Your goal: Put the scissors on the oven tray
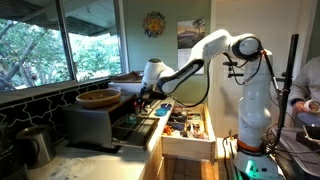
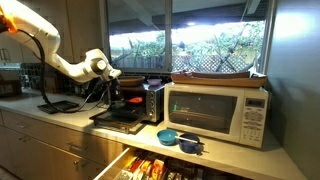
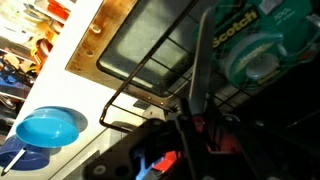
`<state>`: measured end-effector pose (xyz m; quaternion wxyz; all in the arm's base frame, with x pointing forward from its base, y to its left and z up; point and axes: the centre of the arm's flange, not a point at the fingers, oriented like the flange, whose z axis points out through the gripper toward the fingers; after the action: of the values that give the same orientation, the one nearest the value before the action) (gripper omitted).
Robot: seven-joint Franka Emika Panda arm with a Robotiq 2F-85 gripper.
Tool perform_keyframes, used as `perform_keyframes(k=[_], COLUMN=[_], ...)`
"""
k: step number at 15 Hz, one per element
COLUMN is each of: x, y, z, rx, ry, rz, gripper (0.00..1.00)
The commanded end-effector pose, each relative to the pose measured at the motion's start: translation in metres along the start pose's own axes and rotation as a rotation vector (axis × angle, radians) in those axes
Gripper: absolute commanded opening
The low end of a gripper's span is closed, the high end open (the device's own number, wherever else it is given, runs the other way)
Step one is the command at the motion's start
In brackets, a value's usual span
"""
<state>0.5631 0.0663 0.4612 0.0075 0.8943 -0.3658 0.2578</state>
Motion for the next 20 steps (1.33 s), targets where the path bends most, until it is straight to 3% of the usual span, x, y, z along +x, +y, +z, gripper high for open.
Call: perform_keyframes(k=[1,9,13,15,20], x=[0.009,-0.012,-0.001,0.008,0.021], y=[-0.007,-0.067,-0.04,-0.025,-0.021], z=[0.026,0.013,0.002,-0.004,0.0], rx=[-0.004,0.049,-0.028,-0.064,0.0], ry=[0.07,0.055,0.01,0.027,0.051], rz=[-0.057,-0.17,-0.221,-0.229,-0.282], gripper=[0.05,0.05,0.05,0.05,0.05])
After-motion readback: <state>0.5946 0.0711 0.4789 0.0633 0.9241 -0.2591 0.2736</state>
